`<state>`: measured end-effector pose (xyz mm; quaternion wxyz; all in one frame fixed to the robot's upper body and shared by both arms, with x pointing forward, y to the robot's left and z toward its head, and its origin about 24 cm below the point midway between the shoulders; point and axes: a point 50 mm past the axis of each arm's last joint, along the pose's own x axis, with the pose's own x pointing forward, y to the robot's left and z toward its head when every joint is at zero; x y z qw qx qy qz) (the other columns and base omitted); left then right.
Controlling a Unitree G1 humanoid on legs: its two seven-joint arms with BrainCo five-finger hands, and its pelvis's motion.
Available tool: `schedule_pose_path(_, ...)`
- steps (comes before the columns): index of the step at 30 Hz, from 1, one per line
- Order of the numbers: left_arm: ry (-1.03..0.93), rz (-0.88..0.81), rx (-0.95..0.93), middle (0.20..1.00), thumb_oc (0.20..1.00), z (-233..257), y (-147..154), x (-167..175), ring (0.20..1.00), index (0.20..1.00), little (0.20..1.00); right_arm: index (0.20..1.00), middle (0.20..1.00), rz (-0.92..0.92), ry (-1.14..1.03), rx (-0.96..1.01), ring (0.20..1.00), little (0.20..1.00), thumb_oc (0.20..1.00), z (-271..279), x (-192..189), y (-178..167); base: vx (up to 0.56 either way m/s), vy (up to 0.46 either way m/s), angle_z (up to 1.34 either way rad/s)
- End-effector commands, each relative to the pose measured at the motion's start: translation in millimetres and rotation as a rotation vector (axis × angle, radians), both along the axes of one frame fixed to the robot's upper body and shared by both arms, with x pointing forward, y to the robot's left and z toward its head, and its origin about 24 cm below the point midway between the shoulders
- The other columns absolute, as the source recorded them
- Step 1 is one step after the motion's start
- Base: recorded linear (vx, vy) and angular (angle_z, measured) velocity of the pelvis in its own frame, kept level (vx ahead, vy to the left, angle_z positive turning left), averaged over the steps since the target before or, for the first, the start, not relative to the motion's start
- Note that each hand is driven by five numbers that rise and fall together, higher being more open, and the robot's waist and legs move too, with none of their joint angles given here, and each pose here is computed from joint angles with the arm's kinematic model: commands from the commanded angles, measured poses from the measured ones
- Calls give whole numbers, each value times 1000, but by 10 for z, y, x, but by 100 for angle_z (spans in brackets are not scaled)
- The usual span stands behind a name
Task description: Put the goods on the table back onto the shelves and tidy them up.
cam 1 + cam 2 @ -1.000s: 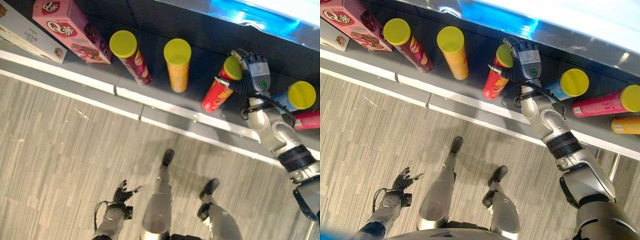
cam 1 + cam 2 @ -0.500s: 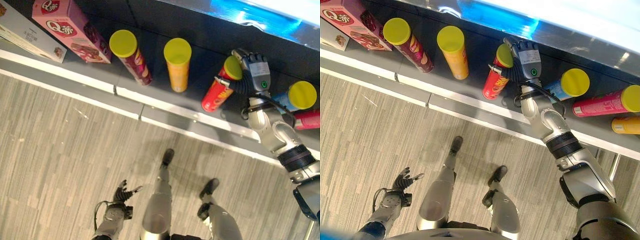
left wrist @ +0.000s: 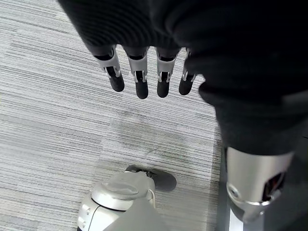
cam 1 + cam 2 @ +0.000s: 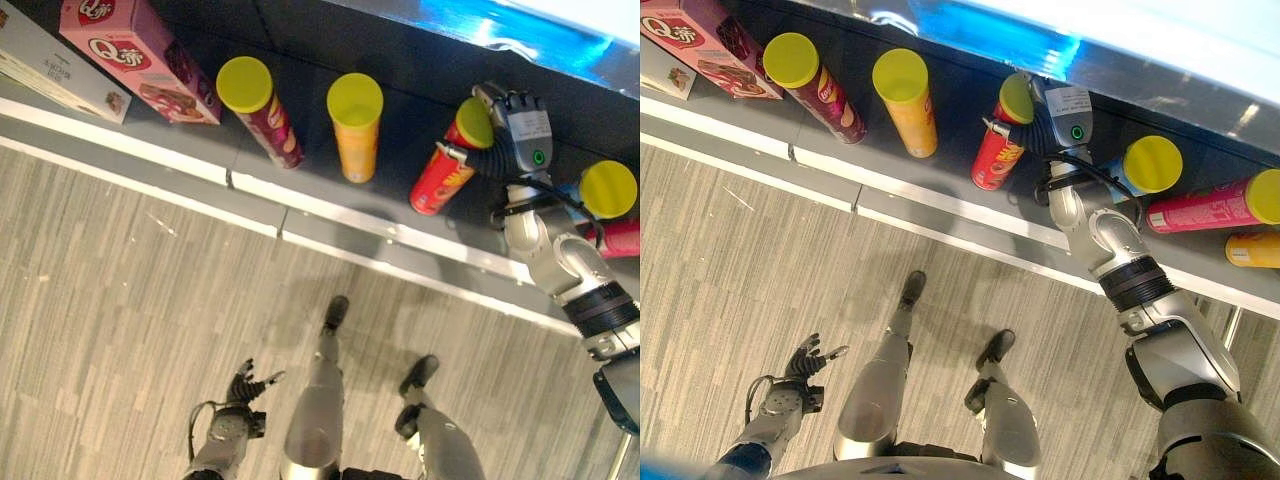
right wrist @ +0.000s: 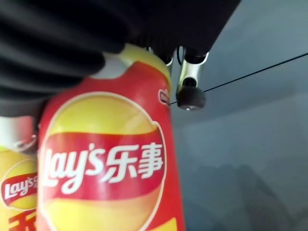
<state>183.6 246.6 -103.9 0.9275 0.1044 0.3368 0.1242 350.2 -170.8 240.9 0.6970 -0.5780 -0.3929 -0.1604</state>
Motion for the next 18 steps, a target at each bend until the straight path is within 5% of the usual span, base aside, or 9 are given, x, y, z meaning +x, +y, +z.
schedule_pose_path(1, 8, 28, 25, 1000, 1000, 4, 95, -23, 1000, 1000, 1000, 200, 200, 20, -149, -61, 200, 200, 200, 383, -39, 43, 0, 0, 0)
schedule_pose_path(18, 3, 35, 21, 1000, 1000, 8, 97, -23, 1000, 1000, 1000, 200, 200, 36, -116, -47, 200, 200, 200, 300, -29, 79, 0, 0, 0)
